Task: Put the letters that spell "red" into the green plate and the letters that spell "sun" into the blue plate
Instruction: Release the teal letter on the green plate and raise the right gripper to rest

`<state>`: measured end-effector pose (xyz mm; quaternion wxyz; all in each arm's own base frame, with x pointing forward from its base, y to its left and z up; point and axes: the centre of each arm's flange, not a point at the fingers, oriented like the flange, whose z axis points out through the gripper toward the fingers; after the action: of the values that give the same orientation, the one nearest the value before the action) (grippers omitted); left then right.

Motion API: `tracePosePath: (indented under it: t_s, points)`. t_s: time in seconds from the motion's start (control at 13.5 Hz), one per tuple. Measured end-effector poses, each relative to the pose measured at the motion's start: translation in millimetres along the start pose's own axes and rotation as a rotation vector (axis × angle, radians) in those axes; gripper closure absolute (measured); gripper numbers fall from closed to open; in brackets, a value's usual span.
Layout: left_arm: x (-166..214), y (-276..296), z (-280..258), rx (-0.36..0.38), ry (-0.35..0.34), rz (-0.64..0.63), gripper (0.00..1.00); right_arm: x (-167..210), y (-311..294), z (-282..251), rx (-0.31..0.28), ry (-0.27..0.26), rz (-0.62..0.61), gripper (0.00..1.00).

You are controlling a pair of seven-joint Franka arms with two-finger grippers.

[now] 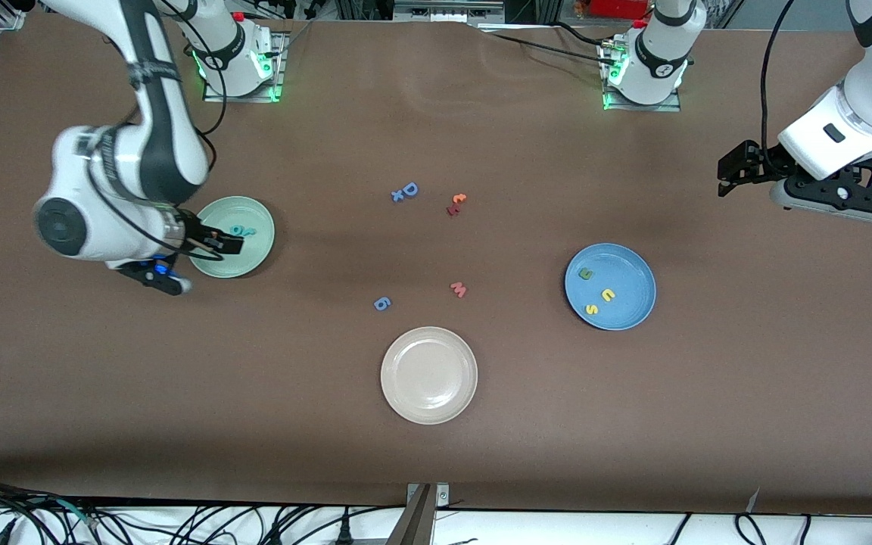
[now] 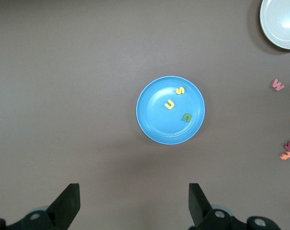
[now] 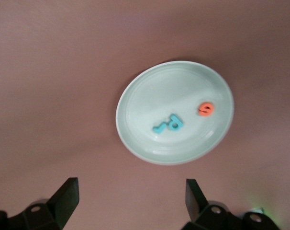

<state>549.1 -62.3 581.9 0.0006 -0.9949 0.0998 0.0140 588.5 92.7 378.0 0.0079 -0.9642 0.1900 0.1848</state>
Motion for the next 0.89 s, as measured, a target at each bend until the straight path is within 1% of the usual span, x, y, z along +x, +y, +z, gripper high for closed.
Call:
tracePosePath:
  t_s: [0.07,0.3,0.59,0.74,0.81,0.89]
  points:
    - [0.0,0.3,-0.4,0.000,0.001,0.001,0.00,-2.7,1.7,-26.5,0.000,0.012,-0.010,0.01]
    - [0.2,1.4,-0.8,0.000,0.002,0.003,0.00,-10.8,0.0,-82.9,-0.018,0.079,-0.072,0.00]
    - [0.4,1.5,-2.7,0.001,0.006,0.004,0.00,-17.3,2.8,-138.5,0.010,0.169,-0.119,0.00]
    - [0.6,1.4,-3.9,0.001,0.008,0.005,0.00,-12.7,9.6,-150.3,0.026,0.183,-0.145,0.00]
    - [0.8,1.0,-6.6,0.002,0.014,0.004,0.00,-7.8,14.5,-151.1,0.021,0.184,-0.163,0.00]
    - [1.2,0.5,-10.7,0.003,0.022,0.003,0.00,-2.4,20.0,-150.4,0.003,0.185,-0.182,0.00]
